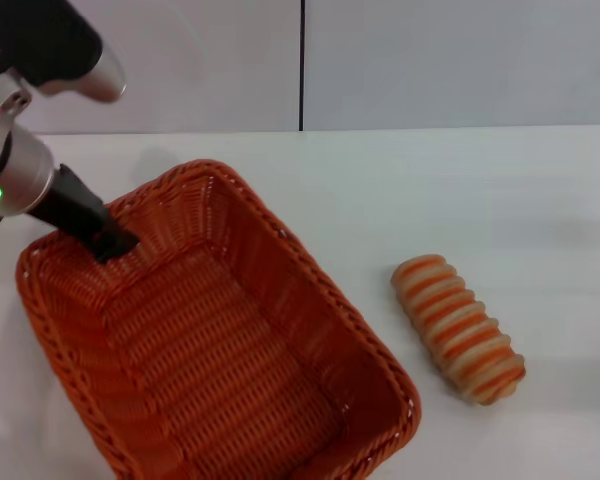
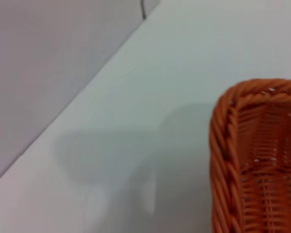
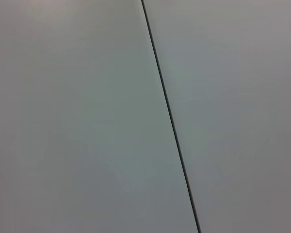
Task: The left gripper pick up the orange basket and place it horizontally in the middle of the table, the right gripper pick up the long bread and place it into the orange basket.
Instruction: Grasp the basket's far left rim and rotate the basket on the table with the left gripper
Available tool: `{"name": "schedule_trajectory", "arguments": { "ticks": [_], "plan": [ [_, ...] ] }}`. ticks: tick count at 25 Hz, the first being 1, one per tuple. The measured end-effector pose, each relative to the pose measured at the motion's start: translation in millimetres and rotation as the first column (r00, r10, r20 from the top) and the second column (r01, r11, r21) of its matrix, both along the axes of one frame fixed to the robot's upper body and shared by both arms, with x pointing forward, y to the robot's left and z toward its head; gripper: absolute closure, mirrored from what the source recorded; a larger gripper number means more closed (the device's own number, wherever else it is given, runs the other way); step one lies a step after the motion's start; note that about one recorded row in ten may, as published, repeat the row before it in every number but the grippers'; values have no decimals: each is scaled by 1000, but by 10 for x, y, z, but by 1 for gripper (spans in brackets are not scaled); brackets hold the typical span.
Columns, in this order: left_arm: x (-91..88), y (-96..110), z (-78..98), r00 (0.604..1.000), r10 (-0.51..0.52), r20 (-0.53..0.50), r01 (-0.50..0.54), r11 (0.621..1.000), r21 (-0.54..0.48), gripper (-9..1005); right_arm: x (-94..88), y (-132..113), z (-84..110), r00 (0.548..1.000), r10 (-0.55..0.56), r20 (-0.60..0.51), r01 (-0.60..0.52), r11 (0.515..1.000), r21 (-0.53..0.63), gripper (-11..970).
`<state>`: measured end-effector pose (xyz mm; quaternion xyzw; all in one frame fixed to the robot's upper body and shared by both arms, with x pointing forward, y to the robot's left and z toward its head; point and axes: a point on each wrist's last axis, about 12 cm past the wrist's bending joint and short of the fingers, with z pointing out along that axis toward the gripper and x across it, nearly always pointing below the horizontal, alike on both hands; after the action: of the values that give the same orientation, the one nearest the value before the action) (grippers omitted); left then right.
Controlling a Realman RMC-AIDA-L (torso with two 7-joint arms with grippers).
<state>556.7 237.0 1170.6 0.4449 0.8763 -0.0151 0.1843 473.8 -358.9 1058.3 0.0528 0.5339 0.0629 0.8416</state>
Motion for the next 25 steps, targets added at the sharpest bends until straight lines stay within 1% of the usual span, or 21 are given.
{"name": "schedule_trajectory", "arguments": {
  "ticks": [1,3,4,5,6,7,8,9,10,11,12,13,14,15,16,18,19,20,21,24,25],
  "plan": [
    [85,-85,39,997,75,-19,-75,997,-35,745,41,-52,39,1000,7,4,-7,1000,4,370],
    [130,-132,62,991,130,-27,-131,990,-58,766,76,-103,73,1000,13,4,-13,1000,9,371],
    [130,-132,62,991,130,-27,-131,990,-58,776,148,-188,140,1000,21,3,-21,1000,14,372],
    [175,-167,93,980,196,-23,-197,976,-88,787,148,-188,140,1000,21,3,-21,1000,14,372],
    [196,-173,108,973,231,-18,-231,967,-106,797,224,-253,210,1000,20,5,-20,1000,2,373],
    [196,-173,108,973,231,-18,-231,967,-106,797,224,-253,210,1000,20,5,-20,1000,2,373],
    [224,-166,138,960,279,-9,-278,952,-131,796,255,-275,240,1000,19,7,-19,1000,-7,374],
    [224,-166,138,960,279,-9,-278,952,-131,796,344,-321,316,999,37,13,-36,999,-23,374],
    [224,-166,138,960,279,-9,-278,952,-131,795,344,-321,316,999,37,13,-36,999,-23,375],
    [250,-146,168,945,326,-1,-322,934,-154,795,436,-370,382,997,72,6,-72,997,-31,375],
    [250,-146,168,945,326,-1,-322,934,-154,796,436,-370,382,997,72,6,-72,997,-31,376],
    [316,17,235,882,471,12,-459,866,-196,797,475,-385,406,996,88,0,-88,995,-37,376],
    [329,92,248,861,508,15,-496,845,-199,798,573,-387,457,992,123,-16,-124,990,-64,377],
    [329,92,248,861,508,15,-496,845,-199,799,573,-387,457,992,123,-16,-124,990,-64,377],
    [331,269,246,816,578,9,-564,801,-200,800,648,-391,499,989,148,-30,-150,985,-85,378],
    [306,345,223,799,601,-6,-589,781,-206,802,675,-396,516,987,154,-33,-157,983,-90,378],
    [286,379,205,792,611,-17,-600,772,-212,803,720,-404,551,986,161,-30,-163,982,-94,379],
    [286,379,205,792,611,-17,-600,772,-212,803,738,-403,565,986,164,-28,-166,982,-93,379],
    [233,416,165,784,619,-47,-612,759,-224,804,756,-399,579,986,167,-25,-168,981,-93,380],
    [168,425,119,784,615,-90,-617,753,-231,807,803,-369,601,983,184,-25,-186,978,-95,381],
    [168,425,119,784,615,-90,-617,753,-231,808,803,-369,601,983,184,-25,-186,978,-95,382]
  ]
}}
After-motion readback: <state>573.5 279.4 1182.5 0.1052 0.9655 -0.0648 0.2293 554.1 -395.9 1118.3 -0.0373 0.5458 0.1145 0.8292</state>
